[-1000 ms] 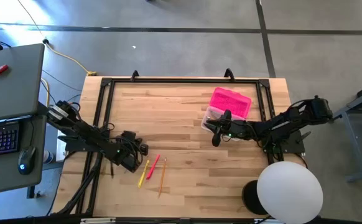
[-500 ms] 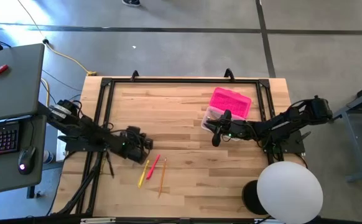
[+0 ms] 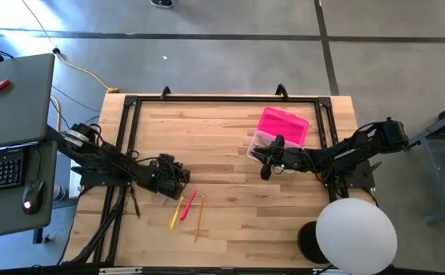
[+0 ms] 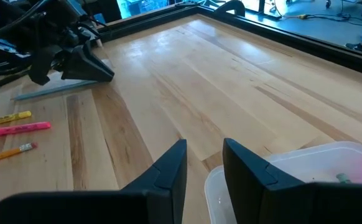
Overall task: Pick & place school supplies into a supply box
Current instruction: Put the blue pencil into the pink supply box
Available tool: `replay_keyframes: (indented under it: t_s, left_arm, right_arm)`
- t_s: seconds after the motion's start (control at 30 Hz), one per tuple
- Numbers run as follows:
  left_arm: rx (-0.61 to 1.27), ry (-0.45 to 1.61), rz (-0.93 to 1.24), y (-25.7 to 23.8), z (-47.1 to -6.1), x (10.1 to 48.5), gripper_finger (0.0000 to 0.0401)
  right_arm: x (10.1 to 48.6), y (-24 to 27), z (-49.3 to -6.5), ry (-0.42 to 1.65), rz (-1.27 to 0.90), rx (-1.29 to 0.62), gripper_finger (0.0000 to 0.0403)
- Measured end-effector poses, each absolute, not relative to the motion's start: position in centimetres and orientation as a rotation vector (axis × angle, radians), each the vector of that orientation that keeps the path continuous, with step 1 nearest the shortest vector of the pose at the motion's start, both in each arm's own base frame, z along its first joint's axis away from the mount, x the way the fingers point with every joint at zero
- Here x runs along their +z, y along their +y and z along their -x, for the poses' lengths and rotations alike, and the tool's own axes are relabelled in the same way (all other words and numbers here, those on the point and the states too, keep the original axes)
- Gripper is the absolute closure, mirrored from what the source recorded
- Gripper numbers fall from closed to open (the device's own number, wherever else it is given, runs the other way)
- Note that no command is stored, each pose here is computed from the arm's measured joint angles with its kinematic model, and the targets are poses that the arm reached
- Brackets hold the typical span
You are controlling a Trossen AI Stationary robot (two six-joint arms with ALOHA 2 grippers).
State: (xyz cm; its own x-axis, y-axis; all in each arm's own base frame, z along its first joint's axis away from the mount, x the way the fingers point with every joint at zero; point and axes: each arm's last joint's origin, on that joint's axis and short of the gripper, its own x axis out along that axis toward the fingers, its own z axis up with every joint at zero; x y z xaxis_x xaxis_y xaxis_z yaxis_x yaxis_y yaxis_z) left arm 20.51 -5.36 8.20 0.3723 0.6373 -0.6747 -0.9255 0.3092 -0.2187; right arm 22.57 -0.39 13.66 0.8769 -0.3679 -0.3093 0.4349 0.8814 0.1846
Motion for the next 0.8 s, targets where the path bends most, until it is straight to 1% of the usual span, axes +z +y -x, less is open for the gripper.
replay_keyframes:
  t_s: [0.27,0.53,0.8]
  left_arm:
    - [1.113,0.453,0.515,-6.0,-20.6,6.3,0.0304]
    - [1.101,0.455,0.506,-6.2,-20.7,6.4,0.0302]
    - [1.090,0.439,0.486,-6.4,-21.3,6.6,0.0300]
  right_arm:
    - [13.3,-0.4,-22.4,0.307,-0.248,-0.429,0.0320]
    - [13.1,-0.4,-22.3,0.337,-0.242,-0.433,0.0320]
    - [13.1,-0.5,-22.3,0.324,-0.236,-0.458,0.0320]
